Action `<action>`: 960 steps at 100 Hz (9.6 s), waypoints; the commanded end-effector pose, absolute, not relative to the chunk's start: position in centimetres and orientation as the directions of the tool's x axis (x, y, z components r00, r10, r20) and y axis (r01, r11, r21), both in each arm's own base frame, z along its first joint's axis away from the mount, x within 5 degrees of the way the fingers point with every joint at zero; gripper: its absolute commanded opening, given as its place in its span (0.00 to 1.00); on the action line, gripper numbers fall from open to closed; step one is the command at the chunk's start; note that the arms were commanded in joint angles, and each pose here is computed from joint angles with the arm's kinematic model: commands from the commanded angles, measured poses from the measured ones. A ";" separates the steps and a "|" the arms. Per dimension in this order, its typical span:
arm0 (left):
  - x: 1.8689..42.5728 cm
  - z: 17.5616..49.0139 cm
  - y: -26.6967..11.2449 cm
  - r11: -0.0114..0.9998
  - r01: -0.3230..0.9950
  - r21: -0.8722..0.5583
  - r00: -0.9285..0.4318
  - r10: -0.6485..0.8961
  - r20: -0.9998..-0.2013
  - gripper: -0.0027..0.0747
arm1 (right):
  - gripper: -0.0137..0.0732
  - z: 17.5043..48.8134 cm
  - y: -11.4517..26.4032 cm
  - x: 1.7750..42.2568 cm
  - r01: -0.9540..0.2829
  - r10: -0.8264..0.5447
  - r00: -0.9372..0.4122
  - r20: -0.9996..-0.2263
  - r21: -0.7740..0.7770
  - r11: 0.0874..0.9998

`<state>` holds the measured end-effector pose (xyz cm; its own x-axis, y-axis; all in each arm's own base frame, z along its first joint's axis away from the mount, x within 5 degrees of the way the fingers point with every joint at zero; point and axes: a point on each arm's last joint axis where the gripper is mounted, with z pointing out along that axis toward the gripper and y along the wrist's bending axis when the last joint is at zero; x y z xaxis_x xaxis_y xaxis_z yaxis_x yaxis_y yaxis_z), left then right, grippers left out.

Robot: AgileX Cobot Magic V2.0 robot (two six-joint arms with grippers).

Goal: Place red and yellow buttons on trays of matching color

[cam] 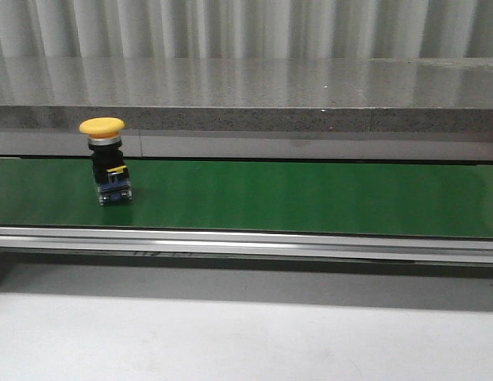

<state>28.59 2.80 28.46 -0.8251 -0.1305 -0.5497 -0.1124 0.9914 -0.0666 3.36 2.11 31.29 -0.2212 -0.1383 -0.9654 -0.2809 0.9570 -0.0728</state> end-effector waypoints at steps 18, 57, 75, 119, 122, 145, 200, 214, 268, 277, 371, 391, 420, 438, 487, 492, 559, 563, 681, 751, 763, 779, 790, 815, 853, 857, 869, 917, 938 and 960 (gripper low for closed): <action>28.8 29.7 1.0 0.995 -0.054 -0.079 -0.793 -0.090 -0.602 0.02 | 0.08 32.6 2.0 3.5 -0.263 -0.123 -0.146 -0.982 -0.081 0.961; 29.7 27.7 0.9 0.992 -0.068 -0.111 -0.841 -0.116 -0.528 0.46 | 0.08 32.6 2.0 3.5 -0.263 -0.123 -0.146 -0.982 -0.081 0.961; 29.7 28.1 0.8 0.991 -0.067 -0.114 -0.835 -0.118 -0.538 0.68 | 0.08 32.6 2.0 3.5 -0.263 -0.123 -0.146 -0.982 -0.081 0.961; 23.7 32.7 -2.7 0.992 0.122 -0.039 -0.632 0.047 -0.774 0.55 | 0.08 32.6 2.0 3.5 -0.263 -0.123 -0.146 -0.982 -0.081 0.961; 23.1 33.0 -3.0 0.990 0.139 -0.039 -0.616 0.055 -0.786 0.49 | 0.08 32.6 2.0 3.5 -0.263 -0.123 -0.146 -0.982 -0.081 0.961; 18.5 33.9 -4.1 0.974 0.223 -0.036 -0.534 0.091 -0.840 0.01 | 0.08 32.6 2.0 3.5 -0.263 -0.123 -0.146 -0.982 -0.081 0.961; 12.1 31.2 -3.0 0.970 0.240 -0.035 -0.515 0.096 -0.852 0.01 | 0.08 34.3 2.4 5.2 -0.320 -0.112 -0.190 -0.975 -0.047 0.946; 12.1 31.2 -3.0 0.970 0.240 -0.035 -0.515 0.096 -0.852 0.01 | 0.12 35.8 3.2 7.8 -0.381 -0.142 -0.276 -0.950 -0.028 0.924; 12.1 31.2 -3.0 0.970 0.240 -0.029 -0.510 0.101 -0.854 0.01 | 0.76 35.9 9.7 20.8 -0.546 -0.256 -0.624 -0.738 0.178 0.819; 12.1 31.2 -3.0 0.970 0.240 -0.029 -0.510 0.101 -0.854 0.01 | 0.76 35.1 10.9 22.6 -0.566 -0.304 -0.671 -0.676 0.202 0.799; 12.1 31.2 -3.0 0.970 0.240 -0.029 -0.510 0.101 -0.854 0.01 | 0.33 28.4 14.3 32.9 -0.539 -0.366 -0.706 -0.607 0.125 0.833; 12.1 31.2 -3.0 0.970 0.240 -0.029 -0.510 0.101 -0.854 0.01 | 0.33 29.6 13.6 32.4 -0.490 -0.334 -0.709 -0.622 0.094 0.866; 12.1 31.2 -3.0 0.970 0.239 -0.029 -0.509 0.100 -0.855 0.01 | 0.33 31.9 10.3 31.7 -0.263 -0.212 -0.742 -0.636 -0.015 0.965; 12.1 31.2 -3.0 0.970 0.239 -0.029 -0.509 0.100 -0.855 0.01 | 0.33 32.6 6.3 30.8 -0.117 -0.083 -0.748 -0.659 0.008 0.993; 12.1 31.2 -3.0 0.970 0.239 -0.029 -0.509 0.100 -0.855 0.01 | 0.33 32.5 -10.3 26.6 0.474 0.381 -0.628 -0.678 0.055 0.879; 12.1 31.2 -3.0 0.970 0.239 -0.029 -0.509 0.100 -0.855 0.01 | 0.33 32.5 -11.8 26.0 0.533 0.430 -0.589 -0.685 0.070 0.843; 12.1 31.2 -3.0 0.970 0.239 -0.029 -0.509 0.100 -0.855 0.01 | 0.33 26.2 -21.8 25.9 0.766 0.634 -0.442 -0.634 0.102 0.635; 12.1 31.2 -3.0 0.970 0.239 -0.029 -0.509 0.100 -0.855 0.01 | 0.33 25.5 -22.2 25.9 0.772 0.645 -0.445 -0.622 0.099 0.628; 12.1 31.2 -3.0 0.970 0.239 -0.029 -0.509 0.100 -0.855 0.01 | 0.74 29.9 -19.7 25.2 0.747 0.599 -0.387 -0.701 0.142 0.650; 12.1 31.2 -3.0 0.970 0.239 -0.029 -0.509 0.100 -0.855 0.01 | 0.74 34.8 -2.9 24.0 0.332 0.323 -0.724 -0.609 0.103 0.938; 12.1 31.2 -3.0 0.970 0.239 -0.029 -0.509 0.100 -0.855 0.01 | 0.74 34.5 -0.5 23.8 0.246 0.253 -0.778 -0.575 0.092 0.965; 12.1 31.2 -3.0 0.970 0.239 -0.029 -0.509 0.100 -0.855 0.01 | 0.74 34.3 2.3 23.4 0.076 0.107 -0.831 -0.546 0.079 0.994; 12.1 31.2 -3.0 0.970 0.239 -0.029 -0.509 0.100 -0.855 0.01 | 0.74 34.1 4.2 23.4 -0.080 -0.012 -0.852 -0.523 0.109 0.991; 12.1 31.2 -3.0 0.970 0.239 -0.029 -0.509 0.100 -0.855 0.01 | 0.74 33.0 7.0 25.2 -0.339 -0.213 -0.854 -0.475 0.197 0.920; 12.1 31.2 -3.0 0.970 0.239 -0.029 -0.509 0.100 -0.855 0.01 | 0.74 30.4 7.8 28.1 -0.434 -0.325 -0.845 -0.424 0.191 0.880; 12.1 31.2 -3.0 0.970 0.239 -0.029 -0.509 0.100 -0.855 0.01 | 0.74 30.2 7.8 28.4 -0.440 -0.329 -0.840 -0.431 0.186 0.879; 12.1 31.2 -3.0 0.970 0.239 -0.029 -0.509 0.100 -0.855 0.01 | 0.72 29.9 7.9 29.2 -0.452 -0.335 -0.817 -0.469 0.159 0.878; 12.1 31.2 -3.0 0.970 0.239 -0.029 -0.509 0.100 -0.855 0.01 | 0.32 30.5 7.6 29.3 -0.479 -0.357 -0.778 -0.516 0.119 0.870; 12.1 31.2 -3.0 0.970 0.239 -0.029 -0.509 0.100 -0.855 0.01 | 0.32 34.7 4.1 29.1 -0.340 -0.201 -0.733 -0.650 0.094 0.936; 12.1 31.2 -3.0 0.970 0.239 -0.029 -0.509 0.100 -0.855 0.01 | 0.32 38.0 -3.2 29.3 -0.015 0.099 -0.664 -0.741 0.145 0.989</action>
<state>11.78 -2.78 29.85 -0.5854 0.1203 -0.8018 0.2337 0.9720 -0.0248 29.75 -0.76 34.95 -0.7661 -0.0274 -0.6422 -0.1361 0.9833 0.1205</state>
